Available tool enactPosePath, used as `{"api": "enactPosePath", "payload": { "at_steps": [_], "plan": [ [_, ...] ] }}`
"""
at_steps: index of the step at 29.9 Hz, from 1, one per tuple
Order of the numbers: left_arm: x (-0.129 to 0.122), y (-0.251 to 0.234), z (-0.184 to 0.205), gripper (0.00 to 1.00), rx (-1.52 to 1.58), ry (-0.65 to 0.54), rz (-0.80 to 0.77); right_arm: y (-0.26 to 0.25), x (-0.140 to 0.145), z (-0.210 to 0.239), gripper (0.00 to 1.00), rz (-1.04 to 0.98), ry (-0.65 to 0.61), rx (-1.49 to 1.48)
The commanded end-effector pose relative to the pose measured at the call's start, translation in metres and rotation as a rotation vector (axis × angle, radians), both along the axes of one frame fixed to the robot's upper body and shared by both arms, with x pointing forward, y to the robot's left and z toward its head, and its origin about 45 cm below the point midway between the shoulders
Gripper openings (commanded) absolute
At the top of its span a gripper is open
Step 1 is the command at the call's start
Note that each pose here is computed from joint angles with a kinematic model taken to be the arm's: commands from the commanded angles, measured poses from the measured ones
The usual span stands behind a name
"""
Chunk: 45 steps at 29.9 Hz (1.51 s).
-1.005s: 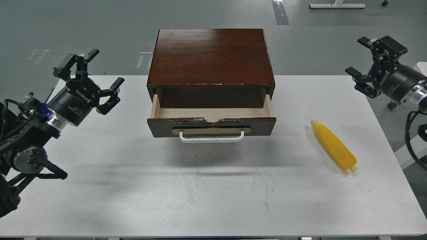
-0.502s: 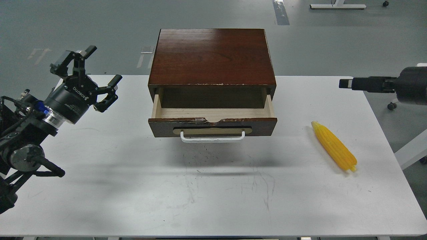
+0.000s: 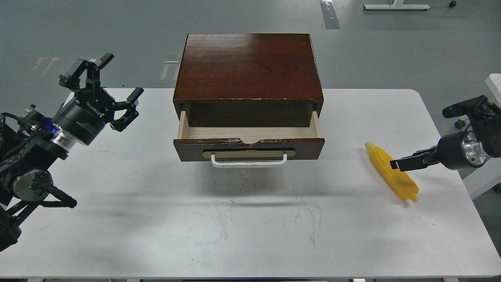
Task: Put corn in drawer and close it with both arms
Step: 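Grasp the yellow corn cob with the right gripper, then lift the corn and carry it over the open drawer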
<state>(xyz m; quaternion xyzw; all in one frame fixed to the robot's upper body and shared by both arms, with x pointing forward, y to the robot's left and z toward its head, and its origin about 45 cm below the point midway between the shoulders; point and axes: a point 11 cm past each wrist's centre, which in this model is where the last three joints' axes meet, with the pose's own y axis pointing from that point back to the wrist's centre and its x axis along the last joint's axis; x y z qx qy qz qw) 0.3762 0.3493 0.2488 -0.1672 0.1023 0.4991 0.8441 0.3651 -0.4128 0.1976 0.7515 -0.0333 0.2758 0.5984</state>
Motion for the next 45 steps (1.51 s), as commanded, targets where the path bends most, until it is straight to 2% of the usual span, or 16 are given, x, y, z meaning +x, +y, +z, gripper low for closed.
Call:
{"api": "enactPosePath", "payload": {
  "at_steps": [1, 5, 10, 12, 14, 15, 20, 23, 24, 27, 28, 30, 36, 40, 45],
  "plan": [
    [0.000, 0.000, 0.000, 0.99, 0.001, 0.001, -0.001, 0.000, 0.001, -0.011, 0.97, 0.007, 0.004, -0.016],
    [0.000, -0.001, -0.001, 0.99, 0.000, 0.001, -0.001, 0.001, 0.001, -0.019, 0.95, 0.007, 0.007, -0.021],
    [0.000, 0.000, 0.000, 0.99, 0.000, 0.000, -0.001, 0.001, -0.003, -0.028, 0.88, 0.004, 0.020, -0.023],
    [0.000, 0.000, 0.000, 0.99, 0.000, 0.000, -0.001, 0.002, -0.004, -0.030, 0.79, 0.007, 0.027, -0.021],
    [-0.001, 0.000, 0.000, 0.99, -0.003, 0.000, -0.006, 0.001, -0.005, -0.031, 0.64, 0.004, 0.029, -0.023],
    [-0.001, 0.000, -0.001, 0.99, -0.002, 0.001, -0.007, 0.001, -0.007, -0.034, 0.53, 0.003, 0.038, -0.023],
    [-0.001, 0.000, 0.000, 0.99, -0.003, 0.000, -0.006, -0.003, -0.013, -0.039, 0.47, 0.003, 0.057, -0.034],
    [-0.001, -0.001, -0.001, 0.99, -0.004, 0.002, -0.008, -0.005, -0.016, -0.042, 0.33, 0.008, 0.069, -0.045],
    [-0.001, -0.001, -0.001, 0.99, -0.004, 0.002, -0.008, -0.005, -0.017, -0.042, 0.25, 0.006, 0.071, -0.044],
    [0.000, 0.000, 0.000, 0.99, -0.003, -0.001, -0.007, -0.003, -0.012, -0.034, 0.17, 0.010, 0.053, -0.038],
    [-0.001, 0.000, 0.000, 0.99, -0.003, 0.000, -0.008, -0.001, -0.009, -0.030, 0.17, 0.016, 0.044, -0.036],
    [0.000, -0.001, 0.000, 0.99, -0.003, -0.001, -0.008, 0.003, -0.002, -0.018, 0.17, 0.027, 0.017, -0.029],
    [0.000, -0.001, 0.000, 0.99, -0.005, -0.001, -0.009, 0.028, 0.036, 0.078, 0.17, 0.098, -0.174, 0.012],
    [0.000, -0.001, 0.001, 0.99, -0.005, -0.003, -0.008, 0.068, 0.055, 0.157, 0.18, 0.203, -0.323, 0.033],
    [0.000, -0.001, 0.001, 0.99, -0.007, -0.004, -0.008, 0.126, 0.066, 0.204, 0.17, 0.344, -0.380, 0.009]
  ]
}}
